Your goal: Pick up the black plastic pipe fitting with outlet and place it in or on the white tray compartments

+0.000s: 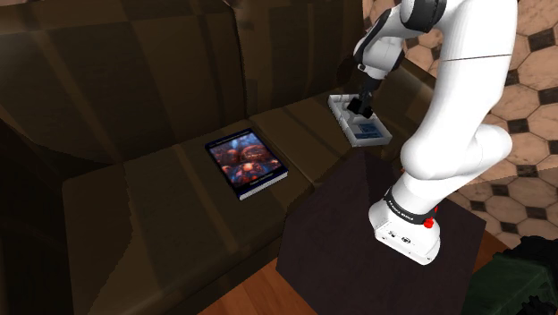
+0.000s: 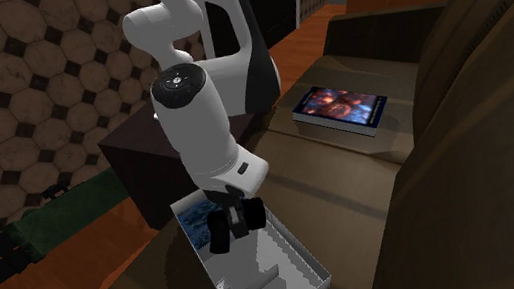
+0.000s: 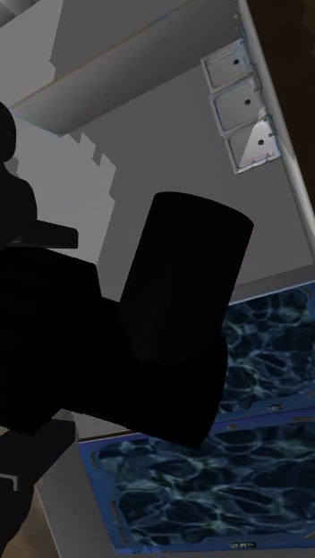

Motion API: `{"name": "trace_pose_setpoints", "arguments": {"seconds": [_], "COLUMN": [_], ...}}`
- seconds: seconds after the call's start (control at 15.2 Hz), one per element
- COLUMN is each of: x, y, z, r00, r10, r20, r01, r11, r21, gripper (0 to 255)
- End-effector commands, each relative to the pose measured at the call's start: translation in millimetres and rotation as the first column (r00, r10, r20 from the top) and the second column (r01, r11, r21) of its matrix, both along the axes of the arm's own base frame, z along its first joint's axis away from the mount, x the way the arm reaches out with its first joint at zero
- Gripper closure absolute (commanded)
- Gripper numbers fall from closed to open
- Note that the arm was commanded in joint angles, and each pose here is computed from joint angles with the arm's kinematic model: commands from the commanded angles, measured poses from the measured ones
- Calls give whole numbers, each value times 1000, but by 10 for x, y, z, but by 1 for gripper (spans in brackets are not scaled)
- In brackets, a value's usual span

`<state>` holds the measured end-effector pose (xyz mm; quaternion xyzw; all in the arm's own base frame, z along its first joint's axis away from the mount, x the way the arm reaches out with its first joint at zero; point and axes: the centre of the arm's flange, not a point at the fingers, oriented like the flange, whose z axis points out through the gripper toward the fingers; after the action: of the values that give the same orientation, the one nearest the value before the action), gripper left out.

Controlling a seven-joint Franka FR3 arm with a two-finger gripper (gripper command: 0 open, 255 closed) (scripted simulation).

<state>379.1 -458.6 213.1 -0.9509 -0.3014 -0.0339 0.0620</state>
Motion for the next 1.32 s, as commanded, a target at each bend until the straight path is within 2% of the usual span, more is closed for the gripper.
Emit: {"name": "trace_pose_setpoints", "arguments": {"seconds": [0.0,0.4,0.46,0.79,1.06,1.25], "x": [-5,-4,-4,-4,-18,-18], "y": [-11,-11,-11,-11,-80,-80], "z": [-67,-67,-67,-67,428,428], "r00": [1000,1000,1000,1000,1000,1000], "r10": [0,0,0,0,0,0], "r20": [0,0,0,0,0,0], "r01": [0,0,0,0,0,0], "r11": [1000,1000,1000,1000,1000,1000], "r21": [0,0,0,0,0,0], "gripper": [255,255,0,0,0,0]}}
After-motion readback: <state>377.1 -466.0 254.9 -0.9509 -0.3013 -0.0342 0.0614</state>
